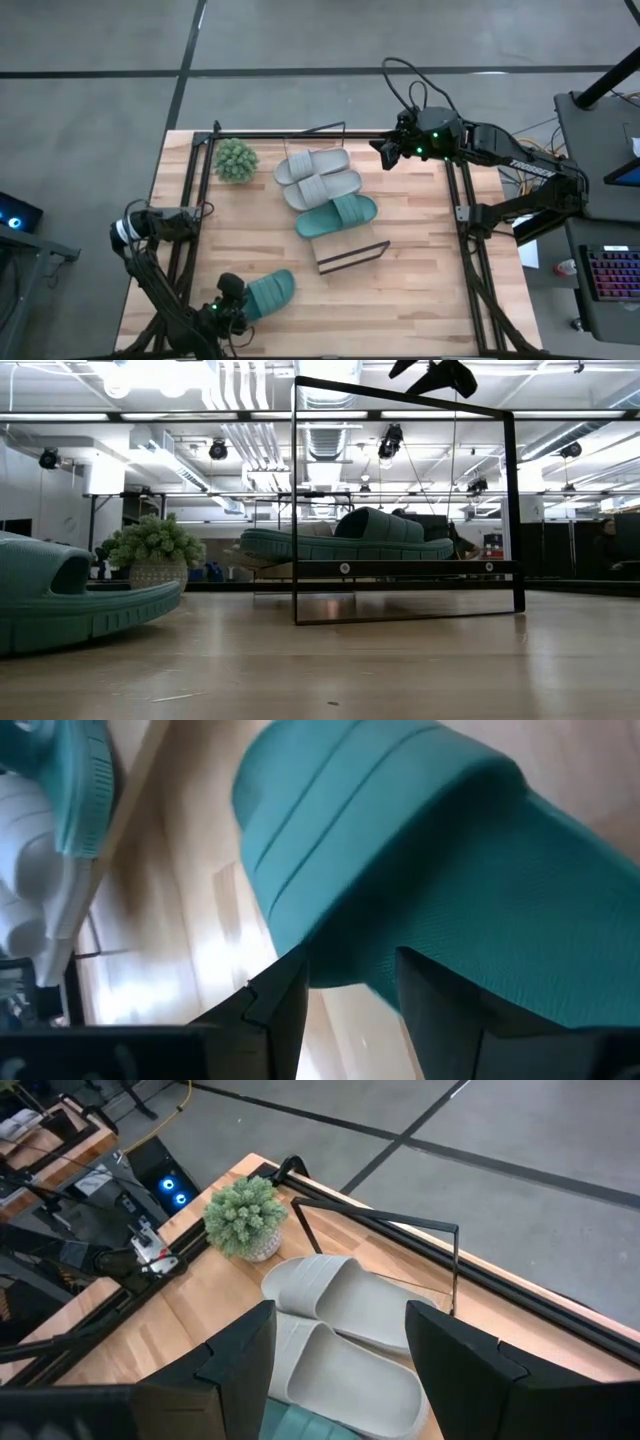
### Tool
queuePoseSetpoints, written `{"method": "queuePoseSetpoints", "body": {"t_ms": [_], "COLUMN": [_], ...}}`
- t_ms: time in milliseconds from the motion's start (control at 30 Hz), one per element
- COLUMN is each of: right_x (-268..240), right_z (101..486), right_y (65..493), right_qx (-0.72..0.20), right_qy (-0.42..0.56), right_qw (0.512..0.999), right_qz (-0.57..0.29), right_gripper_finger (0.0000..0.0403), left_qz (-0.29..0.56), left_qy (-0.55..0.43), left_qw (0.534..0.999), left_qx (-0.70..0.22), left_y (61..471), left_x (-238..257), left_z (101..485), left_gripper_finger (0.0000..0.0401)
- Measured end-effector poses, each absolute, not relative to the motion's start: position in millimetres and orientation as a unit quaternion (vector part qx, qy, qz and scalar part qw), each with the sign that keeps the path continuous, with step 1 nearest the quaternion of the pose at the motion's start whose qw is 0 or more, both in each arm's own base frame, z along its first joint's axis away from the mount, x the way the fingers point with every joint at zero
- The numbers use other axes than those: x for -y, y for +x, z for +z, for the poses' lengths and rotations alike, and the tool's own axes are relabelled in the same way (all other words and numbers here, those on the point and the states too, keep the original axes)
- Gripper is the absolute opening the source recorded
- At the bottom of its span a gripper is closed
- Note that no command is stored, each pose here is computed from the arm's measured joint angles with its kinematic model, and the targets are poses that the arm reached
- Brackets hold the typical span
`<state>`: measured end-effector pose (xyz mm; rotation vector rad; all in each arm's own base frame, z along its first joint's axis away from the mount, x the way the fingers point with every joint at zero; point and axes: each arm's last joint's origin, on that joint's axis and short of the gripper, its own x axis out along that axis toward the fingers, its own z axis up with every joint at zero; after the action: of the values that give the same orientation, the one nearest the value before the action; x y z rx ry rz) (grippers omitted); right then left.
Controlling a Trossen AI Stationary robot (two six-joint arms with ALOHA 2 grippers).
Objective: Pick and place slides into the shelf
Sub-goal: Put the green slipper on the shelf
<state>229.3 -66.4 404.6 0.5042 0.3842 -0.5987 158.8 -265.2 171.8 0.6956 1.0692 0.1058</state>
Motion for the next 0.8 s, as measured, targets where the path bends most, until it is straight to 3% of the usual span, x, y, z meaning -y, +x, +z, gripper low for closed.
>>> {"method": "queuePoseSetpoints", "body": {"t_ms": [233, 800], "right_x": [66.4, 66.5], "right_z": [404.6, 404.7], "right_y": [229.3, 229.3], "right_qx": [-0.186, -0.186], "right_qy": [0.244, 0.242], "right_qw": [0.906, 0.907], "right_qz": [-0.290, -0.291], "right_gripper_finger": [0.0215, 0.0215], "left_qz": [0.101, 0.126], "left_qy": [0.307, 0.302], "left_qw": [0.826, 0.846], "left_qx": [-0.462, -0.421], "left_y": [157.7, 168.2], "left_x": [257.7, 253.6], "left_z": [165.5, 164.6], "left_gripper_finger": [0.0136, 0.0136]}}
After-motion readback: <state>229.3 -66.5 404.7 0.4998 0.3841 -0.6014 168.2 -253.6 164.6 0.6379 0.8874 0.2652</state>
